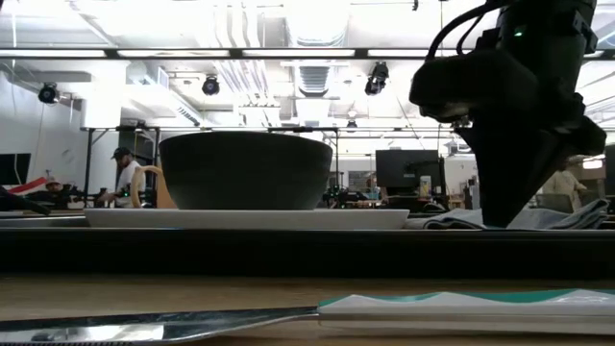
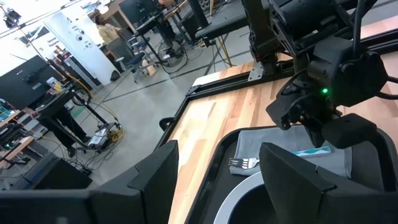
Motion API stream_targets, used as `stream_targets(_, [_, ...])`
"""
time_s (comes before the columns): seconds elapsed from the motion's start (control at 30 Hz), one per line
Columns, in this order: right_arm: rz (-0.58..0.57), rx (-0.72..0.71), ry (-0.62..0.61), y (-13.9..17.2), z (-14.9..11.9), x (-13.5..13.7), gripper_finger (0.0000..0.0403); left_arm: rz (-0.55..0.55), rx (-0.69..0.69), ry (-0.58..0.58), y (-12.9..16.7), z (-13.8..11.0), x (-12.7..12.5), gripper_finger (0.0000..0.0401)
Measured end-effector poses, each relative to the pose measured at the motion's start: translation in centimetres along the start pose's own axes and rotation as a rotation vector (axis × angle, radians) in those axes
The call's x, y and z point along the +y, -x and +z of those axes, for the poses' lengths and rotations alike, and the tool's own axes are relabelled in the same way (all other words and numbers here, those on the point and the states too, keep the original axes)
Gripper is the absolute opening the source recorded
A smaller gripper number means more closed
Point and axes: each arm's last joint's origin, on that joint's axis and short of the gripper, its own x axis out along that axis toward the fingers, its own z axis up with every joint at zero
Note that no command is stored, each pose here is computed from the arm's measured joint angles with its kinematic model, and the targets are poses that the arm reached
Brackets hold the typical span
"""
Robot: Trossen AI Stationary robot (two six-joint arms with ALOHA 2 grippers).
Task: Set up tray
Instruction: Put the blue fork on top of the gray napkin, then put the blue knife on top of the gray napkin to the right of the blue fork
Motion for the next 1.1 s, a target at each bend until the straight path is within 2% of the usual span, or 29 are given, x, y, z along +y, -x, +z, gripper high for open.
stream_targets(0.23, [0.033,-0.008,0.009,-0.5,0.1,0.4,0.0008,0.0,0.0,0.0,0.0,0.0,0.0,0.0204])
stream_targets(0.47, [0.02,-0.007,0.03,-1.3,0.5,0.8,0.0008,0.0,-0.001,0.001,0.0,0.0,0.0,0.0204])
stream_targets(0.63, [0.04,-0.012,0.066,-0.8,1.0,1.8,0.0008,0.0,-0.001,0.002,0.0,0.1,0.0,0.0204])
stream_targets(0.83, [-0.121,-0.029,0.118,1.3,1.0,1.1,0.0008,0.0,-0.001,0.003,0.0,0.1,0.0,0.0204])
stream_targets(0.9, [-0.156,-0.073,0.161,2.7,0.9,0.9,0.0008,0.0,-0.001,0.003,0.0,0.1,0.0,0.0204])
stream_targets(0.97, [-0.142,-0.158,0.249,4.4,0.5,1.2,0.0009,0.0,-0.002,0.004,0.0,0.1,0.0,0.0204])
stream_targets(1.03, [-0.086,-0.21,0.374,6.3,-0.2,1.9,0.0009,-0.001,-0.002,0.006,0.0,0.1,0.1,0.0204])
stream_targets(1.1, [0.028,-0.234,0.466,8.2,-1.2,3.1,0.001,-0.001,-0.002,0.01,0.0,0.1,0.1,0.0204])
